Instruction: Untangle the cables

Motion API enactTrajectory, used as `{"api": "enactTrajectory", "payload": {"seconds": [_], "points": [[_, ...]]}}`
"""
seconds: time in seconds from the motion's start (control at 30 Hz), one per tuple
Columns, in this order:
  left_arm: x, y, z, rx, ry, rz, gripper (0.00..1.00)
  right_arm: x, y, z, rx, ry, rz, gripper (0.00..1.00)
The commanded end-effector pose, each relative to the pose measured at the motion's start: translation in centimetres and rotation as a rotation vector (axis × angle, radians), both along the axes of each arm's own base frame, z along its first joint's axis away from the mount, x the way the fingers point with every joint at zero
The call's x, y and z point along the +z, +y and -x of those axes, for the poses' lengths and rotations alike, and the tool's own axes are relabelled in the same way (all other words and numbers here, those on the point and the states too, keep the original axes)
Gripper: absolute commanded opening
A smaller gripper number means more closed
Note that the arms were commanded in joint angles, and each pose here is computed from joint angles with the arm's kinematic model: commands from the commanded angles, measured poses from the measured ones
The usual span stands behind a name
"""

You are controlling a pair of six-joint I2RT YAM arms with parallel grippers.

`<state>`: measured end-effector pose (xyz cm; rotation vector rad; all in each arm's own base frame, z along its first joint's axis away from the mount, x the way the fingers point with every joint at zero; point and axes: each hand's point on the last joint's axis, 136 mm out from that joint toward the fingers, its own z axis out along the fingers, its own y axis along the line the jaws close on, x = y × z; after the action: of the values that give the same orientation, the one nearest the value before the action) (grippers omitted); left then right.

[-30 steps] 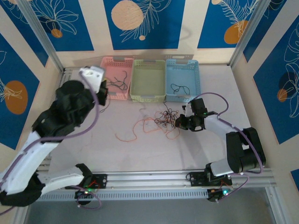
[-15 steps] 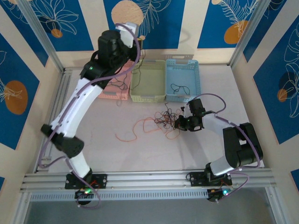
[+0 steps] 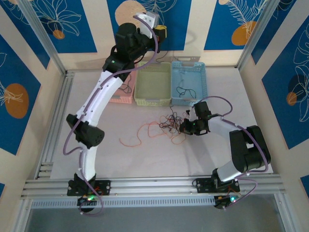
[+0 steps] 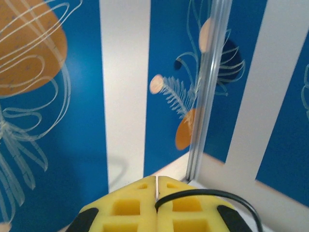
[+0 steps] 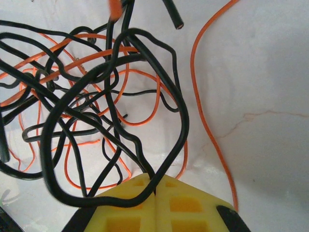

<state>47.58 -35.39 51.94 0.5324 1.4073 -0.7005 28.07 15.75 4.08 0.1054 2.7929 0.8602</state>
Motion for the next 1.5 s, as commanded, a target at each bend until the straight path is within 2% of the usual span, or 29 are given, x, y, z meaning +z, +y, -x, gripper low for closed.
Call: {"api": "enactTrajectory", "payload": {"seconds": [0.0, 0.3, 0.53, 0.63, 0.87, 1.17, 1.33, 1.47], "points": [[1.3, -1.2, -0.2, -0.090, -0.051, 0.085, 0.00, 0.2, 0.7, 0.2, 0.031, 0.013, -0.005, 0.00], [-5.8, -3.6, -5.5, -0.046, 0.031, 0.070, 0.00, 0.0, 1.0, 0.3, 0.049, 0.022, 0.011, 0.00], [-10.9, -5.9, -7.0, -0.093, 0.128, 0.051, 0.00, -0.1, 1.1, 0.3, 0.052, 0.027, 0.013, 0.00], [-9.7, -5.8, -6.4, -0.101, 0.101, 0.053, 0.00, -0.1, 1.1, 0.3, 0.053, 0.030, 0.014, 0.00], [-3.3, -3.9, -3.8, -0.092, -0.025, 0.079, 0.00, -0.2, 1.1, 0.3, 0.056, 0.030, 0.016, 0.00], [2.8, -2.6, -1.4, -0.128, -0.134, 0.244, 0.00, -0.2, 1.1, 0.3, 0.055, 0.029, 0.017, 0.00], [2.3, -3.0, -2.2, -0.141, -0.132, 0.297, 0.00, -0.1, 1.2, 0.3, 0.058, 0.029, 0.015, 0.00], [-1.7, -4.4, -4.4, -0.150, -0.046, 0.301, 0.00, -0.1, 1.2, 0.3, 0.056, 0.027, 0.018, 0.00]]}}
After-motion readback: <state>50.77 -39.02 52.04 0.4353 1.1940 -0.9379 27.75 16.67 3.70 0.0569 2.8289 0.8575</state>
